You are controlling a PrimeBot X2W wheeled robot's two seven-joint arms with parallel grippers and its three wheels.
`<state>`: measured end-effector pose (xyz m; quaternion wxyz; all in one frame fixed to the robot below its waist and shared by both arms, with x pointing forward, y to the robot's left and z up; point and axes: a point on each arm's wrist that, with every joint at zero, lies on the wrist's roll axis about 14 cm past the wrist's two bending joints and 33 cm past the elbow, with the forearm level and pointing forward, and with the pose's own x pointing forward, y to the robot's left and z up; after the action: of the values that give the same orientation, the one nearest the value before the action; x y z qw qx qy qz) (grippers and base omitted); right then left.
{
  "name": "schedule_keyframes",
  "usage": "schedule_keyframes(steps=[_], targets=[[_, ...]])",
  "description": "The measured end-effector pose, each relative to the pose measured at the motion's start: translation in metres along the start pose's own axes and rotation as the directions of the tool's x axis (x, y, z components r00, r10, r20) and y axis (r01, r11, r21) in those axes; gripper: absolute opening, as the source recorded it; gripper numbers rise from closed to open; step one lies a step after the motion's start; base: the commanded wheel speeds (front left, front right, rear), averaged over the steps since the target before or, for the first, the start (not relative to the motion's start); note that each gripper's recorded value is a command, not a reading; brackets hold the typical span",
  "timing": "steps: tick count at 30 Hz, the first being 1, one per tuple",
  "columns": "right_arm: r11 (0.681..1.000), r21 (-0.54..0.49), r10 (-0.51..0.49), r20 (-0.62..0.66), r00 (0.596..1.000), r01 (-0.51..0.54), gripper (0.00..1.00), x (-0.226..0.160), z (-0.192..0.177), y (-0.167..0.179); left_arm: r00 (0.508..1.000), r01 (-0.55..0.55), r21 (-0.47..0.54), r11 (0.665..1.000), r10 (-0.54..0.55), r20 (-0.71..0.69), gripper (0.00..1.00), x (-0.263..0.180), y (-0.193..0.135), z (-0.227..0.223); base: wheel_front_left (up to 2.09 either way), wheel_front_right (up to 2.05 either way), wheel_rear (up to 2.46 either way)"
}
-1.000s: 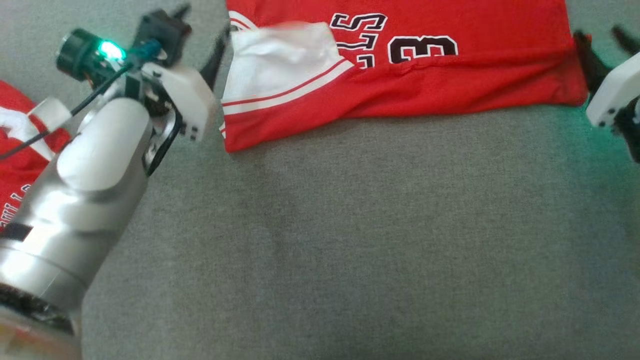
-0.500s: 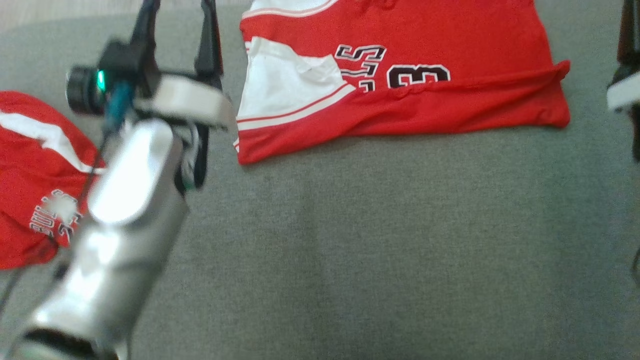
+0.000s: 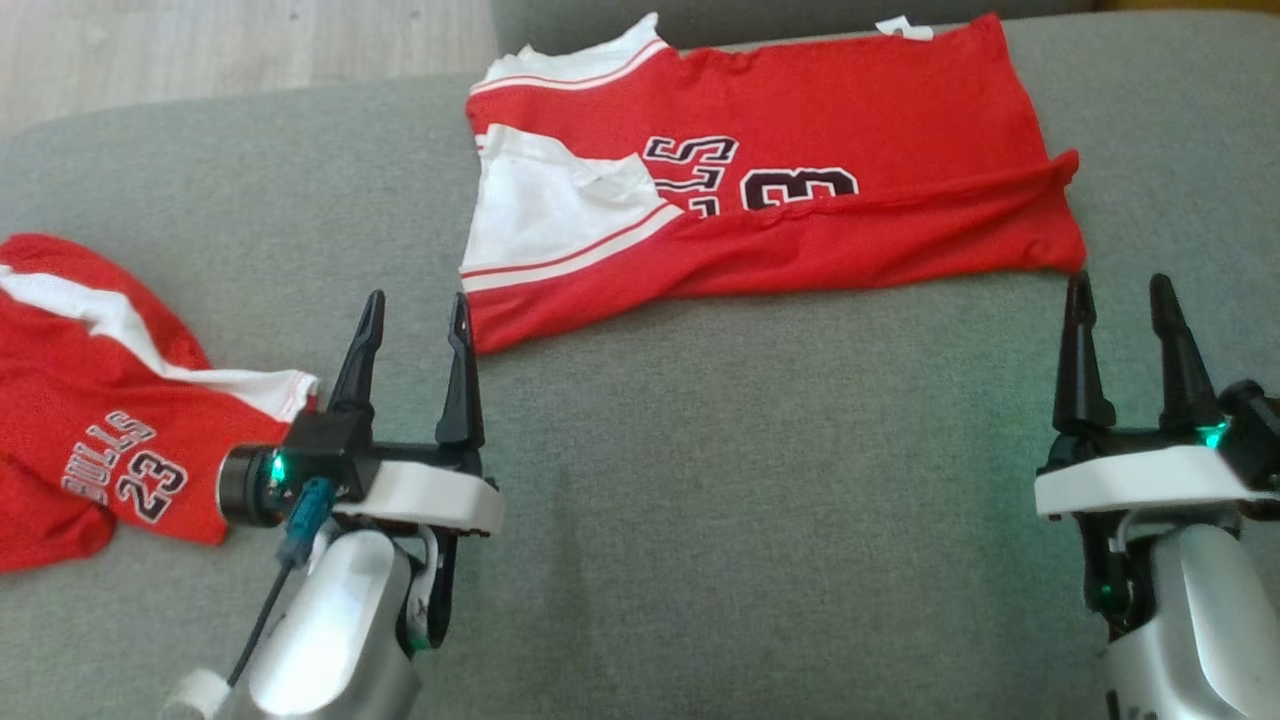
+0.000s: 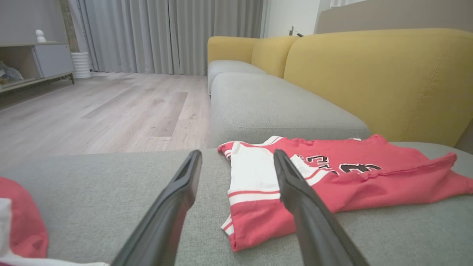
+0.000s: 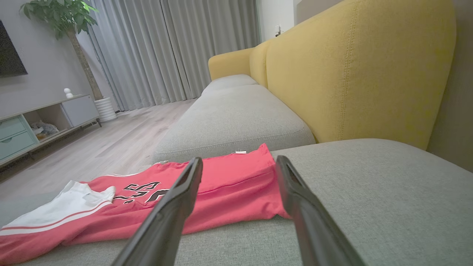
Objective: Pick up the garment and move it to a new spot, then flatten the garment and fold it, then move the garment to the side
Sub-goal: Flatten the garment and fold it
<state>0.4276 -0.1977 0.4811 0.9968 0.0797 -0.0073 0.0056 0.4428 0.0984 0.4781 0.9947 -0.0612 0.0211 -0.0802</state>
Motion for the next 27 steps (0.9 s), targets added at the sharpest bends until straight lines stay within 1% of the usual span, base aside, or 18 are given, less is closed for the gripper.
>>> schedule_keyframes(steps=[2,6,11,17,21,22,23,24,27], targets=[[1.0,-0.004,-0.002,0.001,1.0,0.002,1.0,0.001,0.0,0.0,1.0,0.009,0.002,1.0,-0.009,-0.024,1.0,0.004,-0.001,-0.008,0.0,0.0,0.0],[1.0,-0.01,-0.01,-0.005,1.0,0.01,1.0,0.001,-0.003,-0.003,0.992,0.029,0.015,0.999,-0.027,-0.127,1.0,0.013,-0.001,-0.039,0.0,0.0,0.0],[1.0,-0.014,-0.017,-0.031,0.999,0.017,1.0,0.001,-0.014,-0.006,0.961,0.03,0.043,0.999,-0.017,-0.277,1.0,0.028,0.005,-0.077,0.0,0.0,0.0],[0.999,-0.018,-0.031,-0.026,0.999,0.031,1.0,0.008,-0.013,-0.011,0.917,0.016,0.084,0.996,0.019,-0.399,1.0,0.044,0.014,-0.109,0.0,0.0,0.0],[0.999,-0.018,-0.045,-0.036,0.998,0.044,1.0,0.007,-0.017,-0.016,0.896,0.014,0.086,0.996,0.026,-0.442,1.0,0.053,0.014,-0.118,0.0,0.0,0.0],[0.999,-0.018,-0.046,-0.036,0.998,0.046,1.0,0.007,-0.017,-0.017,0.892,0.014,0.083,0.996,0.025,-0.451,0.56,0.056,0.014,-0.119,0.0,0.0,0.0],[0.999,-0.018,-0.047,-0.035,0.998,0.046,1.0,0.007,-0.017,-0.017,0.89,0.015,0.08,0.997,0.023,-0.455,0.04,0.059,0.014,-0.118,0.0,0.0,0.0],[0.999,-0.017,-0.046,-0.035,0.998,0.046,1.0,0.007,-0.017,-0.016,0.888,0.021,0.077,0.997,0.017,-0.459,0.0,0.06,0.013,-0.118,0.0,0.0,0.0],[0.999,-0.016,-0.051,-0.031,0.998,0.051,1.0,0.009,-0.016,-0.017,0.886,0.038,0.068,0.997,-0.002,-0.464,0.0,0.06,0.009,-0.117,0.0,0.0,0.0]])
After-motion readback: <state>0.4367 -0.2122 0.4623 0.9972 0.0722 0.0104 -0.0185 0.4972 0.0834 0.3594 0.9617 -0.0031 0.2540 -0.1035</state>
